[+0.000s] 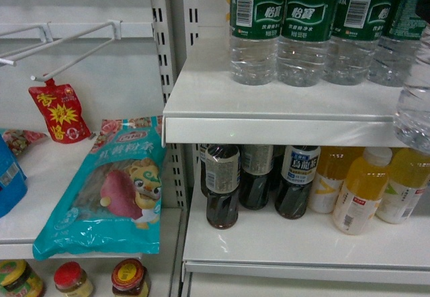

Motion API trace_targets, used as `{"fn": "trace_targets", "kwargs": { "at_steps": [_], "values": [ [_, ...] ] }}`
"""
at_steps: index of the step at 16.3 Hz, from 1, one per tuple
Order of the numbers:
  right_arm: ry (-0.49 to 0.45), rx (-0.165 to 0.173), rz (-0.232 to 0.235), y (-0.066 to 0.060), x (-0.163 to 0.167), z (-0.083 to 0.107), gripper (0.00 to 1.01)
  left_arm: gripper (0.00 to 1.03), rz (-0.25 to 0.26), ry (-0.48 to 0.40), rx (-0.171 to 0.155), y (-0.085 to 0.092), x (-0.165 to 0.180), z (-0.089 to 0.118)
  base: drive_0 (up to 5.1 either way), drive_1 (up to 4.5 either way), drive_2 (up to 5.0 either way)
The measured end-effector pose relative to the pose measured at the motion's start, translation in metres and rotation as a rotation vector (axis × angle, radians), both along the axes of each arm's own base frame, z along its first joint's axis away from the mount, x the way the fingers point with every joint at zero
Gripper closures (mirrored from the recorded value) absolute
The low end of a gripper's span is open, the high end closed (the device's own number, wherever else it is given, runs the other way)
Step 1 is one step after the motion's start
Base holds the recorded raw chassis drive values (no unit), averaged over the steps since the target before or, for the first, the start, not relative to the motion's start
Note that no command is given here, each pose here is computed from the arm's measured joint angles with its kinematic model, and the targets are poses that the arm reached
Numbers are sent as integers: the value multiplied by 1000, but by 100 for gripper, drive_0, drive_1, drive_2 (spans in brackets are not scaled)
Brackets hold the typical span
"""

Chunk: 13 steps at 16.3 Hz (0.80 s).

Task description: Move water from second to third shelf

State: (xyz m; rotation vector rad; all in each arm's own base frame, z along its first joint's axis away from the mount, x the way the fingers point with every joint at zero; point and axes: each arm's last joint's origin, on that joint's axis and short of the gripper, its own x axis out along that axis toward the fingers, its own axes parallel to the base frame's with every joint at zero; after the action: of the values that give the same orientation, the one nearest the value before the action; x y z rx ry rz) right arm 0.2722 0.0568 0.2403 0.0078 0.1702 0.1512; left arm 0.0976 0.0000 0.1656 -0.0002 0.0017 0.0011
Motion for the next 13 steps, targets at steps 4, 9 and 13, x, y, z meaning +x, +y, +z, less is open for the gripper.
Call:
{"fn": "trace_targets", "kwargs": {
  "at_steps": [4, 9, 13],
  "values": [
    [3, 4, 7, 15, 26, 3, 57, 5, 0, 0, 0, 0, 0, 0, 0, 0, 0],
    [-7, 21, -36, 20, 55, 5, 57, 5, 0, 0, 0, 0, 0, 0, 0, 0, 0],
    [3, 18, -45, 22, 72, 5, 57, 5, 0, 0, 0, 0, 0, 0, 0, 0, 0]
  ]
}}
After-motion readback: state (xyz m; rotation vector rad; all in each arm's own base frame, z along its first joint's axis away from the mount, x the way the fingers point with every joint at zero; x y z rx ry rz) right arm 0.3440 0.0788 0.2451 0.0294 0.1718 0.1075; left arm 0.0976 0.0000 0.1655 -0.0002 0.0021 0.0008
